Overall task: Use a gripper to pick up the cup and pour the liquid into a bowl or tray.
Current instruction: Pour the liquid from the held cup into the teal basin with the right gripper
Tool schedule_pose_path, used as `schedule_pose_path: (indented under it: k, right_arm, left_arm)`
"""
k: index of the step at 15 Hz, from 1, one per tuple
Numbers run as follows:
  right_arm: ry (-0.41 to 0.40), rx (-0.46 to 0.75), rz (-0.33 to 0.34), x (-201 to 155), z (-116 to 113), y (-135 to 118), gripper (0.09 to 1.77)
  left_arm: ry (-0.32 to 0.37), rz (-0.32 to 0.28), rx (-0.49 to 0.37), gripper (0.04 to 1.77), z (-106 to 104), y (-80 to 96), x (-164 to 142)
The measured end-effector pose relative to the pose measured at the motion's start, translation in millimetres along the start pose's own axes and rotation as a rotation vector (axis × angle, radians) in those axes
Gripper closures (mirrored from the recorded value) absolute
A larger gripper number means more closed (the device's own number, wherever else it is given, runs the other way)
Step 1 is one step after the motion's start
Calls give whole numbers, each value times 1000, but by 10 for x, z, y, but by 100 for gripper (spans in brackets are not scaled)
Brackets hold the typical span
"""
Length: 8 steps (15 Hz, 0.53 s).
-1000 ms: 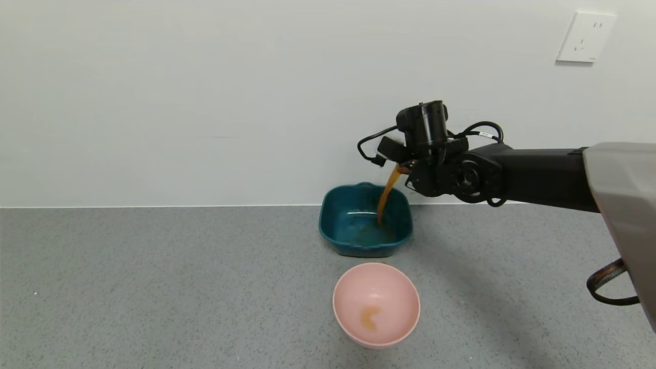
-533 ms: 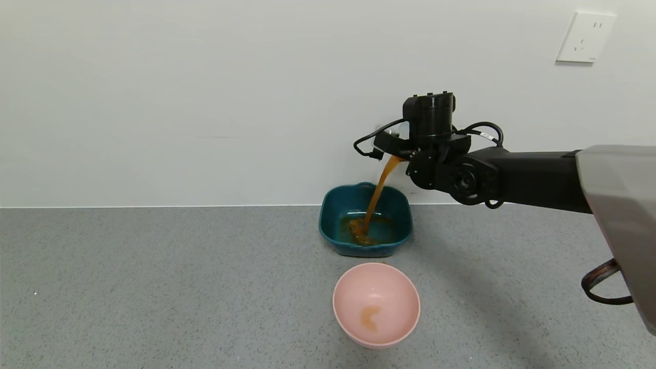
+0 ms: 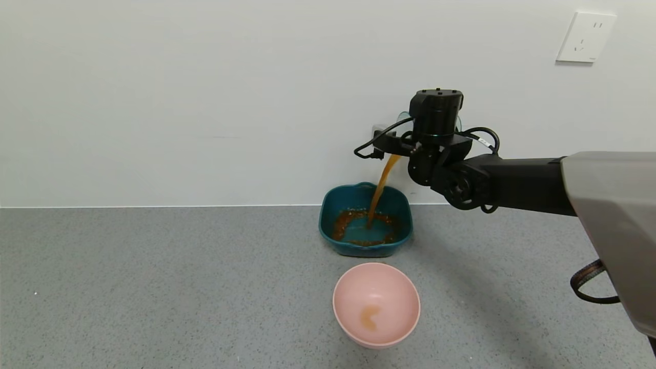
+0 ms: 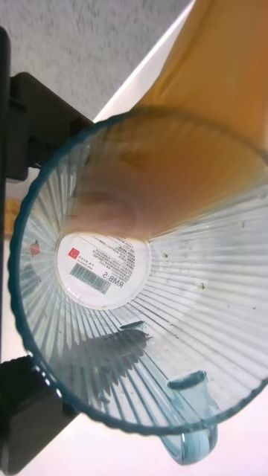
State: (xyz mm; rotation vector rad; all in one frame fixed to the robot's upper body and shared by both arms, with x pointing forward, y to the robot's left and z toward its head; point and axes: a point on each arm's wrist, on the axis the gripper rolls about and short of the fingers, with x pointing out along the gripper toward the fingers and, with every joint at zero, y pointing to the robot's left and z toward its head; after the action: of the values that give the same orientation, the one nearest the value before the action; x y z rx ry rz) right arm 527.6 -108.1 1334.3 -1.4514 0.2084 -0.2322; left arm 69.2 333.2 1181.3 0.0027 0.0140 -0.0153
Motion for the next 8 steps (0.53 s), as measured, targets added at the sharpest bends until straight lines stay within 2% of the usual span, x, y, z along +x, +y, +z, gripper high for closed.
schedule_pose_path:
  k: [5, 8]
  right_arm:
    - [-2, -106, -64, 13, 12, -55, 52]
    - [0, -161, -71, 15, 14, -57, 52]
  left_arm:
    - [0, 0, 0, 9, 0, 0, 0]
    - [0, 0, 0, 9, 0, 0, 0]
